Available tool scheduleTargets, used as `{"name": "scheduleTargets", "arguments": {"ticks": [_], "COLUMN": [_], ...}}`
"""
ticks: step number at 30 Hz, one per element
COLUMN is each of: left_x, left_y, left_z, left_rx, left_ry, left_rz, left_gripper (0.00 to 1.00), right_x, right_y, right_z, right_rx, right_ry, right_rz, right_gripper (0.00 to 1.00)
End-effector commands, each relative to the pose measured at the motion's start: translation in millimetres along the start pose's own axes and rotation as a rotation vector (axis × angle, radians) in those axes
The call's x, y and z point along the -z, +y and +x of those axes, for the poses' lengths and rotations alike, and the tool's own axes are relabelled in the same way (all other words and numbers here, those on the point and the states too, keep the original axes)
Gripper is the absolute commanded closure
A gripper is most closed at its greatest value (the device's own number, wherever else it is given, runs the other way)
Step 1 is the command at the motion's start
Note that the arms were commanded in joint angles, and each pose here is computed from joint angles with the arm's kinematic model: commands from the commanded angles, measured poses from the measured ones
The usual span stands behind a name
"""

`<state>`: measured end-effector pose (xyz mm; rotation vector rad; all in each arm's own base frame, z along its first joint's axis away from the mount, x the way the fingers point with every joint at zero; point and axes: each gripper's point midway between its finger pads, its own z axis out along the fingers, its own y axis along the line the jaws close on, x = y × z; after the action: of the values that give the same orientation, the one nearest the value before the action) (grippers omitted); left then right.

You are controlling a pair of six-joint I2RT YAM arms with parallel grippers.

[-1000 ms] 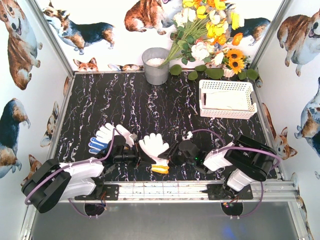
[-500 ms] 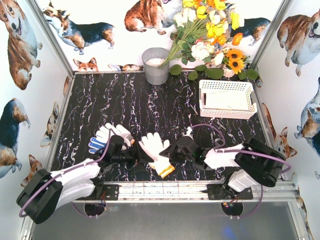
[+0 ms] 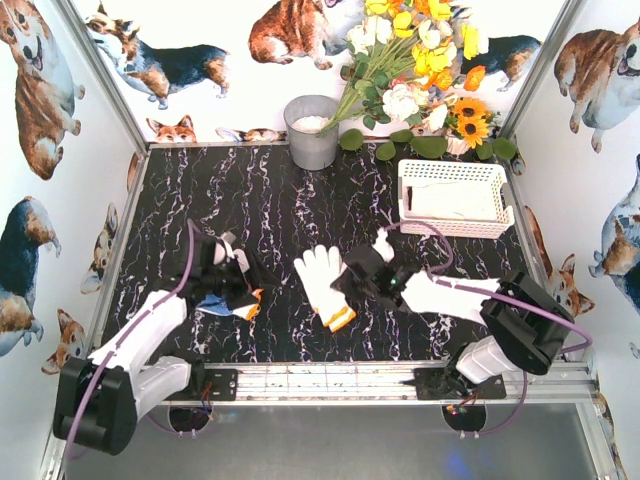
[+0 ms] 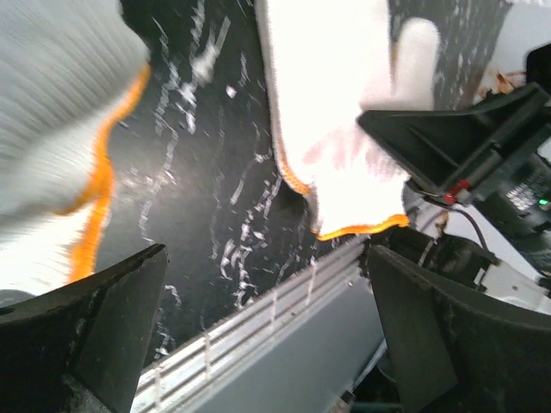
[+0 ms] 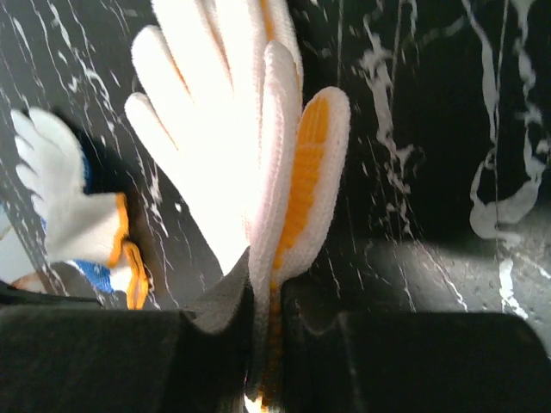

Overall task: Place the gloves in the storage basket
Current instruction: Pick up the glove from the center of the board.

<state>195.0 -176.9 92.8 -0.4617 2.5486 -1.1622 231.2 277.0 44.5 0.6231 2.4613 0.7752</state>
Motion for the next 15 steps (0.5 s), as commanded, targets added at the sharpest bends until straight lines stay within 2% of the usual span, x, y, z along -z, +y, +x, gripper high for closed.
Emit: {"name": "scheduleTargets", "arguments": {"ticks": [1,10,15], "left_x": [14,42,45], "left_y": [19,22,31], "left_z": [-17,-83,-94], "left_rx": [-0.088,-0.215,-0.231], "left_ry": [0.001,-0.145,-0.172], "left_rz": [-0.081,-0.185,-0.228], "left_gripper": [0.07,0.07,0.07], "right_x": [-2,-6,-7], "right_y": [-2,-17,-14], "right_z": [-39,-106,-138], "right_rx": [0.062,0.098,0.047], "right_ry": [-0.115,-0.209,-0.231], "right_rz": [0.135,0.373,0.380], "right_gripper": [1.00,1.00,1.00]}}
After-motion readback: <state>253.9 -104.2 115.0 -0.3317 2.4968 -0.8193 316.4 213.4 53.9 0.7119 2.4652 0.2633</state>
